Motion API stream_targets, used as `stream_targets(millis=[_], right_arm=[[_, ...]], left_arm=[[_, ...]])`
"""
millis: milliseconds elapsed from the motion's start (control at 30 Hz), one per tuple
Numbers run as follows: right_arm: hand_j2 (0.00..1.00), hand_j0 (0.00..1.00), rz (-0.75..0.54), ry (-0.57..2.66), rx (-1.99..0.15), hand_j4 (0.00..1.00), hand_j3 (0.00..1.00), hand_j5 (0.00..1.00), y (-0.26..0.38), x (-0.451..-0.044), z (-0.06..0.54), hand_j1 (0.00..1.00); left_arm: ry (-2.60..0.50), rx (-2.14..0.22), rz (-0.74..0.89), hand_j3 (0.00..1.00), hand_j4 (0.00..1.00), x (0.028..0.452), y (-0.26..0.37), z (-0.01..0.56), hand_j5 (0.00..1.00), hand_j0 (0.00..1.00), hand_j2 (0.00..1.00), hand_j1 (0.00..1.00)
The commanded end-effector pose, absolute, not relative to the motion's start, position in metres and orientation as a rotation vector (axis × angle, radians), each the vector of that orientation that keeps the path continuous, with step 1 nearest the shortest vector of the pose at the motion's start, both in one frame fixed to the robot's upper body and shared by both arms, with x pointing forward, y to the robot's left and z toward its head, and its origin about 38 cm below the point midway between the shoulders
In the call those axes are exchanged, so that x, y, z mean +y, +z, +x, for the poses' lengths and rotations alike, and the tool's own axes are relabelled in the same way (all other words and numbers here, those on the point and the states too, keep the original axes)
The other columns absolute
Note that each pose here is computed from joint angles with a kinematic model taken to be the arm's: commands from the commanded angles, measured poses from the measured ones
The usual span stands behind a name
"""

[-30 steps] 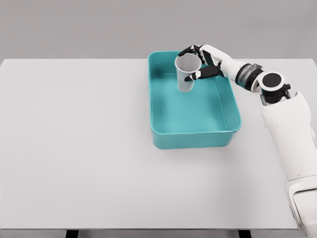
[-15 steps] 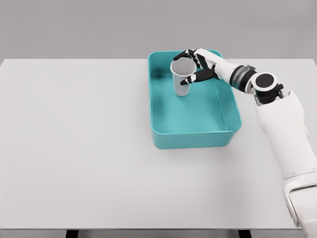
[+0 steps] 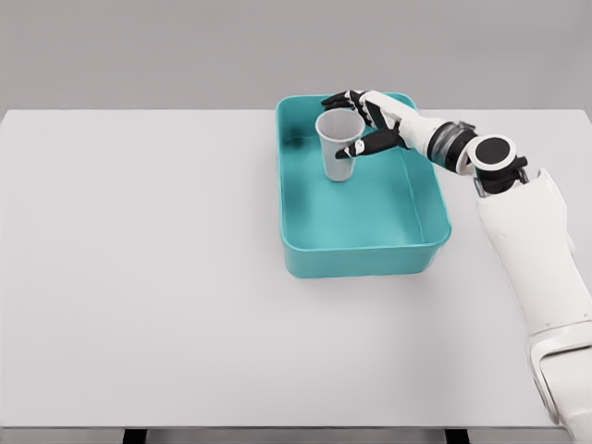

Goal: Put the paper cup into the basket with your right arm

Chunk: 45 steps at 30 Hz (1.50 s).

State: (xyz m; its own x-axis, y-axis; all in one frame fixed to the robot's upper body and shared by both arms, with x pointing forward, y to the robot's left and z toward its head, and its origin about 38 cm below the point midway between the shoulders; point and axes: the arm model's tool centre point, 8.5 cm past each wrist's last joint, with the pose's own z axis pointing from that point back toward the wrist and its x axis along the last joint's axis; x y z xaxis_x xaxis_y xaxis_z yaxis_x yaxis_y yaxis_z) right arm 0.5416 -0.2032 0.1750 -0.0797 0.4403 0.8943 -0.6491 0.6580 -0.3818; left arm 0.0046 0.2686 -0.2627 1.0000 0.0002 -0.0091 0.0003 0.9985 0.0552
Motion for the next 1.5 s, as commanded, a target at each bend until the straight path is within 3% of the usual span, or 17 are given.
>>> stream_targets(millis=[0,567,1467], right_arm=[[0.8,0.8,0.196,0.911,-1.386,0.8,0.8,0.8,0.176,-0.202,0.541,0.8],[0.91,0.91,0.196,0.931,-1.381,0.91,0.91,0.91,0.175,-0.199,0.54,0.91],[0.98,0.98,0.197,0.987,-1.425,0.98,0.98,0.98,0.188,-0.186,0.531,0.98]], left_arm=[[0.001,0.009,0.055,1.0,1.0,0.269,-0.263,0.005,1.0,1.0,1.0,1.0],[0.001,0.009,0.055,1.0,1.0,0.269,-0.263,0.005,1.0,1.0,1.0,1.0],[0.001,0.009,0.055,1.0,1.0,0.269,-0.263,0.005,1.0,1.0,1.0,1.0]])
